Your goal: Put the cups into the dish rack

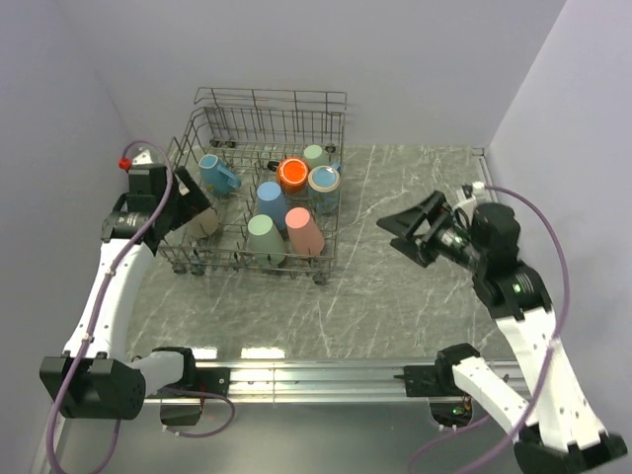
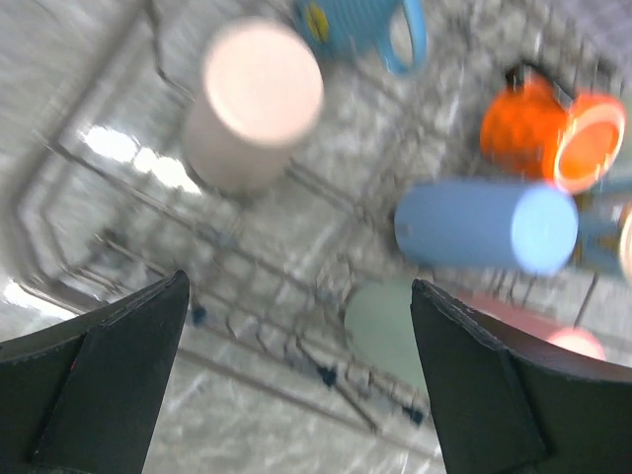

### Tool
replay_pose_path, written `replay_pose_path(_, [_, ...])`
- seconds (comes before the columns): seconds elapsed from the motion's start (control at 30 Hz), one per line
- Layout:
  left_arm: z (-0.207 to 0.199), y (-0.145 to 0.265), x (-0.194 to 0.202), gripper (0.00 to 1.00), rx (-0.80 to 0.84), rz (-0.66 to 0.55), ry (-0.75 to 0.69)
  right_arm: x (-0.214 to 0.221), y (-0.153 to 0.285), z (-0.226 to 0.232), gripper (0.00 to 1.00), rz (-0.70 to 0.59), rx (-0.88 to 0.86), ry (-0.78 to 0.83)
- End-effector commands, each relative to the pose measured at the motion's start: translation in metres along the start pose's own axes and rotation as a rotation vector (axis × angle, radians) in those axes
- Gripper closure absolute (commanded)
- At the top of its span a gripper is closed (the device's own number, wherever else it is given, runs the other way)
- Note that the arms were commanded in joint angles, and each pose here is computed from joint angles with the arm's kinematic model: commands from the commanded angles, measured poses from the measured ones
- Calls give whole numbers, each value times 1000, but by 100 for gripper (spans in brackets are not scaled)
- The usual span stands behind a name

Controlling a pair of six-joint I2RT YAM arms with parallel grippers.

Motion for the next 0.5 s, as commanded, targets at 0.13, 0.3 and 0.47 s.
replay_pose_path(0.13, [-8,26,4,1,101,-41,-28,32,37,-21,9,-66,29,-57])
replay_pose_path(0.3, [0,27,9,1,105,-51,-69,35,32,-21,6,-40,-46,-65])
replay_pose_path(0.47, [3,41,8,1,123,-87,-59,32,24,-15,4,73,-62,32])
Point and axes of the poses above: each gripper's point midway between its finger pads, its own y axis back along the fingers, its own z axis along the line the jaws close on, x = y × z, the point moved 9 cm from there along y, back along the fingers, and after that the axes turned 7 degrees about y, right-handed, at the moved point
